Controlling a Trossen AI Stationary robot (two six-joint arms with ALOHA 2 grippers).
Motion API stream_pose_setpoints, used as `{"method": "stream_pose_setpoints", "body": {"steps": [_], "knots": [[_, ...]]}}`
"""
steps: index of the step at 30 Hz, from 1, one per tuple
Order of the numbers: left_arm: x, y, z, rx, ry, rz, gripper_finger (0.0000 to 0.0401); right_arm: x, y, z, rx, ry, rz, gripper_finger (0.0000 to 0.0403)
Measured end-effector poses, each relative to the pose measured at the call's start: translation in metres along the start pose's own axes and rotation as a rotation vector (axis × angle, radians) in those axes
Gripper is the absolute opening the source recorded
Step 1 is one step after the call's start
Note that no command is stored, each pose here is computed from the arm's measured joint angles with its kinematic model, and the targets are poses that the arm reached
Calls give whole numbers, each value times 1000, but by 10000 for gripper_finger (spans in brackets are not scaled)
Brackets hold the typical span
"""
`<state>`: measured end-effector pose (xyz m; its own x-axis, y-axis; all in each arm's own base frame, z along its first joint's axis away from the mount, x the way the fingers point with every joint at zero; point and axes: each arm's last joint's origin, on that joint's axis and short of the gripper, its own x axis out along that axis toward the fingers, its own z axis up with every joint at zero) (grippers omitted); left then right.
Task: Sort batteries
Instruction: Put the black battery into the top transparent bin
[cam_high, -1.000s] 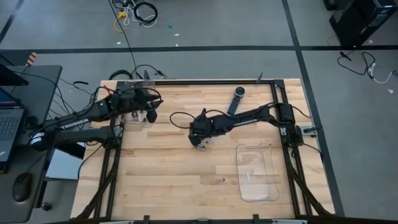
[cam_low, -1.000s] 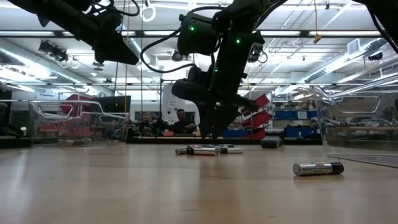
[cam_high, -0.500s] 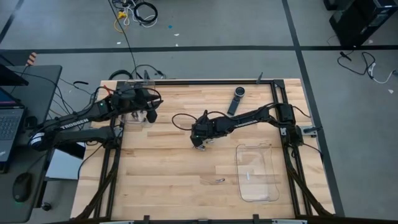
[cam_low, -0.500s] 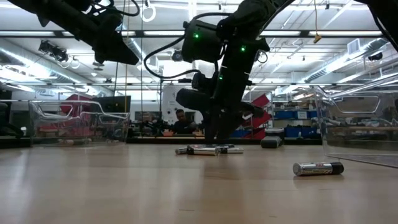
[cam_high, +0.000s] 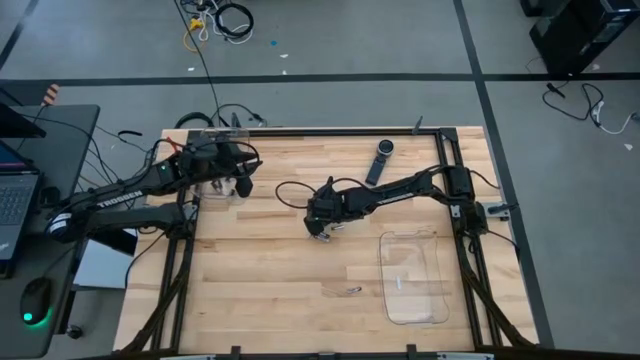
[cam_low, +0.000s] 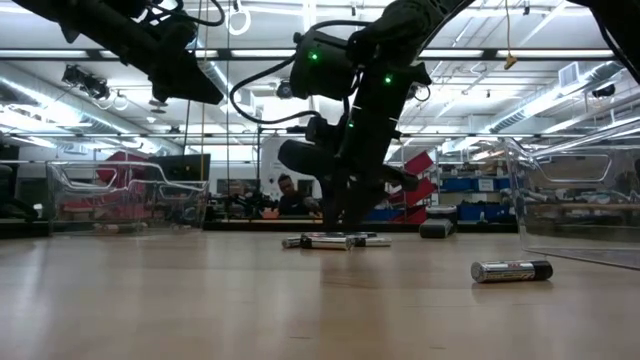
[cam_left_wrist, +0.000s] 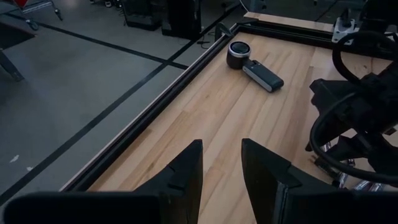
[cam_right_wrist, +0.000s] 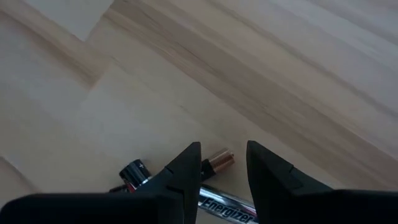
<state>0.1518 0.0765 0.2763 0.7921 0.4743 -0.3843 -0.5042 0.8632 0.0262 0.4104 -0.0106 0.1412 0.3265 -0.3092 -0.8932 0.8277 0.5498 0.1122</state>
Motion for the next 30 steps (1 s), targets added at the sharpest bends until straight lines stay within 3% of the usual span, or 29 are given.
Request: {"method": "stream_pose_setpoints", "body": {"steps": [9,18,30], "knots": [[0,0,0,0,4,0,111,0,0,0,-49,-4,-2,114],[0,0,0,0,4,0,111,-1,-1,6,39,40,38,110],[0,0,-1,0,5,0,111,-2,1,1,54,66,38,87]]}}
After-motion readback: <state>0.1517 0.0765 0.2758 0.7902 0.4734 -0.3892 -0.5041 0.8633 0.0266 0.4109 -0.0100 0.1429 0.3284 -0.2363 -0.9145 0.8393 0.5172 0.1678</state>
